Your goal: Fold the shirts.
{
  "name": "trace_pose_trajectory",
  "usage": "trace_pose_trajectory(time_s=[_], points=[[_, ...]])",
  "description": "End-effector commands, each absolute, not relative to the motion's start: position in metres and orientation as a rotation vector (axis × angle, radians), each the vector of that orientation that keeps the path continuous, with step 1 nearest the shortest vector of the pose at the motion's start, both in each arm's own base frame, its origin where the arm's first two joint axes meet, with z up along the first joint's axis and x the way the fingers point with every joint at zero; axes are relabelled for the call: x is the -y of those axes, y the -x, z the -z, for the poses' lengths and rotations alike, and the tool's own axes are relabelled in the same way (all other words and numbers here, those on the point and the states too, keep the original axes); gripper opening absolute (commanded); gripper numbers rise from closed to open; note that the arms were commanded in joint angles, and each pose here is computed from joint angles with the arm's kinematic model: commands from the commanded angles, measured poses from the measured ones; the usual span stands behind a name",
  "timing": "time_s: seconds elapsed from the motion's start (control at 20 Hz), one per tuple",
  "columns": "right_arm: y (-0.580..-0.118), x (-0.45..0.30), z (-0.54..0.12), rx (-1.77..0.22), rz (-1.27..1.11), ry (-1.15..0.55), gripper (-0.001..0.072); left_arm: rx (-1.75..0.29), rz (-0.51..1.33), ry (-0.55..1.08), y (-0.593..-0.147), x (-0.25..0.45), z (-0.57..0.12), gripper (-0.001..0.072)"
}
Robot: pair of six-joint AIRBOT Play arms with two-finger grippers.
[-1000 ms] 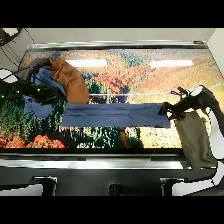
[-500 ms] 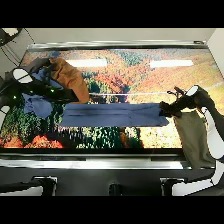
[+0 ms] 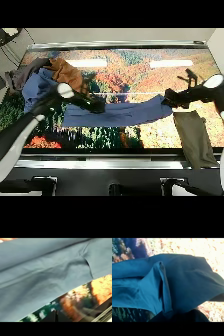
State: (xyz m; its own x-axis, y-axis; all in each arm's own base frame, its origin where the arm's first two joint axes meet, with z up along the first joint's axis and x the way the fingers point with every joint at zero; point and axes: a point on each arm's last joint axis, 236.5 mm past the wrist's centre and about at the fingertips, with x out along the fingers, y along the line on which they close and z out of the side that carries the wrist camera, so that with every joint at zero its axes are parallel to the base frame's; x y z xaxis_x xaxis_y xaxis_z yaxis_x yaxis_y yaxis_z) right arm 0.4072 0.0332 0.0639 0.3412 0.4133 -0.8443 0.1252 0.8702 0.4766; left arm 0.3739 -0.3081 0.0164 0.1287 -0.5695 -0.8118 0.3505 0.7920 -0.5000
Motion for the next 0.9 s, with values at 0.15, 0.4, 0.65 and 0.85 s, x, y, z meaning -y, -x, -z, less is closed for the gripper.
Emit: trace_pose_trajectory(time_s=[0.15, 0.4, 0.65, 0.85], points=[[-0.349, -0.052, -0.155, -1.101, -0.267, -0.455, 0.0038, -1.354, 0.690, 0.542, -0.368, 0.388, 0.018, 0.0022], [-0.310, -0.062, -0.193, -1.038, -0.289, -0.424, 0.0039, -1.362, 0.750, 0.772, -0.356, 0.447, 0.020, 0.0022], [-0.297, -0.068, -0.211, -0.994, -0.290, -0.452, 0.0039, -1.423, 0.794, 0.892, -0.316, 0.502, 0.032, 0.0022], [-0.305, -0.086, -0.227, -0.941, -0.365, -0.520, 0.0038, -1.411, 0.803, 0.901, -0.322, 0.511, 0.032, 0.0022]])
